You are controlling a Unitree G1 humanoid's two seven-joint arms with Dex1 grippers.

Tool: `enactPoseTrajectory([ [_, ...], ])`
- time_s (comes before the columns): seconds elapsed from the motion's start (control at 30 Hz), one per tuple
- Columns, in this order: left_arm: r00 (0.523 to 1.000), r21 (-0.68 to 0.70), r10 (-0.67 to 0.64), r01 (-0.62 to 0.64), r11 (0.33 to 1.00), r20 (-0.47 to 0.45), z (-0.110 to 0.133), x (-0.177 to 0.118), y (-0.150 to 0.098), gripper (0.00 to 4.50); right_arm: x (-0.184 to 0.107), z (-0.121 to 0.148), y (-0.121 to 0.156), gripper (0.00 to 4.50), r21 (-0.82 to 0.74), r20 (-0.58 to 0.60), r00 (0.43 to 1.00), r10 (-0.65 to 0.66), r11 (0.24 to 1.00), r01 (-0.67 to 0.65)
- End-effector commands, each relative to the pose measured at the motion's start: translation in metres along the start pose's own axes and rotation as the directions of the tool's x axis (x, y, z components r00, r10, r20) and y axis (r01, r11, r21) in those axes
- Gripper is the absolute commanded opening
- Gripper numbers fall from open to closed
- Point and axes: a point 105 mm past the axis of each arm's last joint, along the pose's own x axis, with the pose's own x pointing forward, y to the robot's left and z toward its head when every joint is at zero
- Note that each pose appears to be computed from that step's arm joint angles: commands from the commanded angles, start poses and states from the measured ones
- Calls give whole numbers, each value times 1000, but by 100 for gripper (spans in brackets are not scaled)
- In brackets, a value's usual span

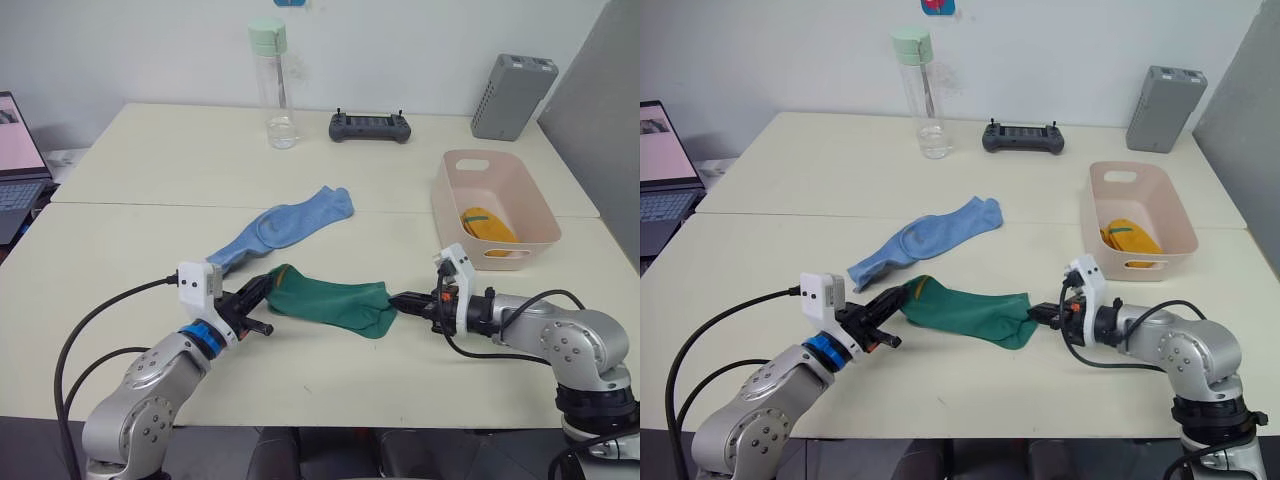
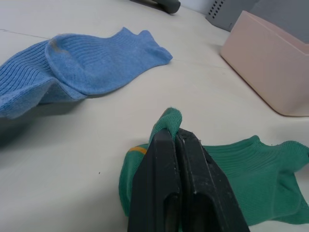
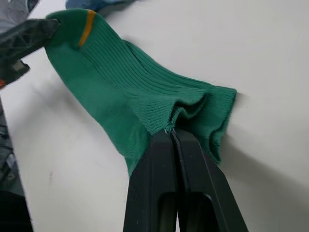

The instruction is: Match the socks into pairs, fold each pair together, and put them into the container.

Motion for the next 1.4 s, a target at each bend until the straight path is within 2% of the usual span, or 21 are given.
enactPoseTrajectory([
  [0.03,997,18,-16,15,1000,71,21,-4,-3,0,-13,22,8,4,26,83,996,34,999,-37],
  [0.17,997,-3,-18,18,1000,80,20,-6,-3,0,-22,17,10,4,86,65,997,43,995,-48],
  [0.37,993,-38,-50,55,998,104,16,-3,-21,0,-30,5,13,4,147,44,998,43,988,-50],
  [0.57,996,-27,-24,27,999,84,6,-4,-16,0,-22,0,11,4,161,30,999,29,986,-34],
  [0.8,992,-18,8,-6,1000,127,8,0,-10,0,-16,-2,0,4,156,28,1000,-5,988,1],
  [1.17,993,-30,-2,6,1000,121,-4,6,-12,0,-6,-6,-15,4,144,39,997,-70,987,63],
  [1.4,993,-36,-11,15,999,115,-9,6,-14,0,-11,-3,-25,4,134,45,994,-101,987,94],
])
